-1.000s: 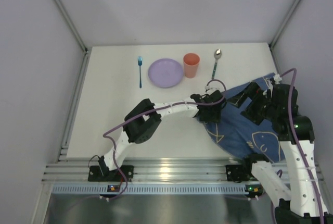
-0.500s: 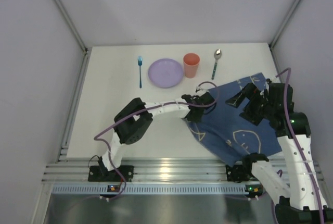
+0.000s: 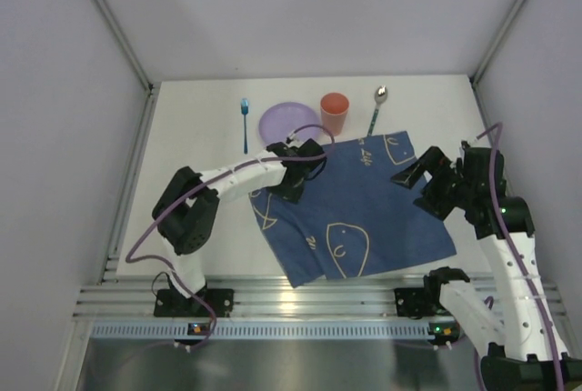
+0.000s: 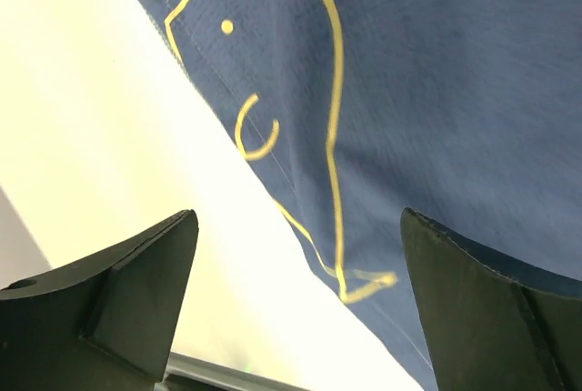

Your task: Set the dinner table for one person

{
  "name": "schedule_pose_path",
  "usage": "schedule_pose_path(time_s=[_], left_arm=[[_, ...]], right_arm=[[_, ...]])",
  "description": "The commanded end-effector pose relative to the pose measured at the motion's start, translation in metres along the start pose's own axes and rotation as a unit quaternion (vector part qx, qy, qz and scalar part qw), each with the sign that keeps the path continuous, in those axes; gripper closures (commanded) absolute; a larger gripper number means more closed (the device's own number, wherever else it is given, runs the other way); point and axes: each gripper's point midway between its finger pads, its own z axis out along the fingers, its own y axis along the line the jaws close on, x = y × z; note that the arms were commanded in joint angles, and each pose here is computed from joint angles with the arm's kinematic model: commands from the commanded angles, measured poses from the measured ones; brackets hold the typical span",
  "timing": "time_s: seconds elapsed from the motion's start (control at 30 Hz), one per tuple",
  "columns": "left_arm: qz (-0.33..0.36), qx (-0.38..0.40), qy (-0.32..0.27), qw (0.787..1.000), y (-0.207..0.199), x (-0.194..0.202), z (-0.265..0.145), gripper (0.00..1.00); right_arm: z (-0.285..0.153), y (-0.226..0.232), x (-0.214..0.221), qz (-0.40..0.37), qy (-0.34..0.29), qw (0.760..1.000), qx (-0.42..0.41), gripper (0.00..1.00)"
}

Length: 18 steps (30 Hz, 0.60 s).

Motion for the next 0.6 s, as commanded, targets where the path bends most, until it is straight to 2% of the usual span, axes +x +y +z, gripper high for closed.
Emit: schedule_pose_path(time_s=[0.0,0.07,0.13,0.27,0.4,0.57], left_arm=[[-0.058,0.050,-0.047,0.996,0.008,-0.006,-0.062,0.02],[-0.080,0.079,-0.036,0.993,-0.002,0.007,-0.072,0.02],[-0.119,0.125,-0.002,0.985,-0.017,0.036,-0.076,0.02],[-0.154,0.213,0.022,0.965,-0.051,0.077,-0.076,0.11],[-0.152,0.231,0.036,0.960,-0.067,0.105,-0.051,0.16],[-0.132,0.238,0.040,0.961,-0.081,0.109,-0.035,0.16]], right_arm=[[-0.001,0.010,-0.011,-0.002,-0.026,0.999,-0.024,0.00],[-0.001,0.008,-0.009,-0.001,-0.027,0.999,-0.022,0.00],[0.000,0.004,-0.008,0.002,-0.026,0.999,-0.019,0.00],[0.003,-0.001,-0.005,0.005,-0.025,1.000,-0.012,0.00],[0.007,-0.006,-0.001,0.006,-0.019,1.000,-0.009,0.00],[0.010,-0.011,0.001,0.004,-0.015,1.000,-0.004,0.00]])
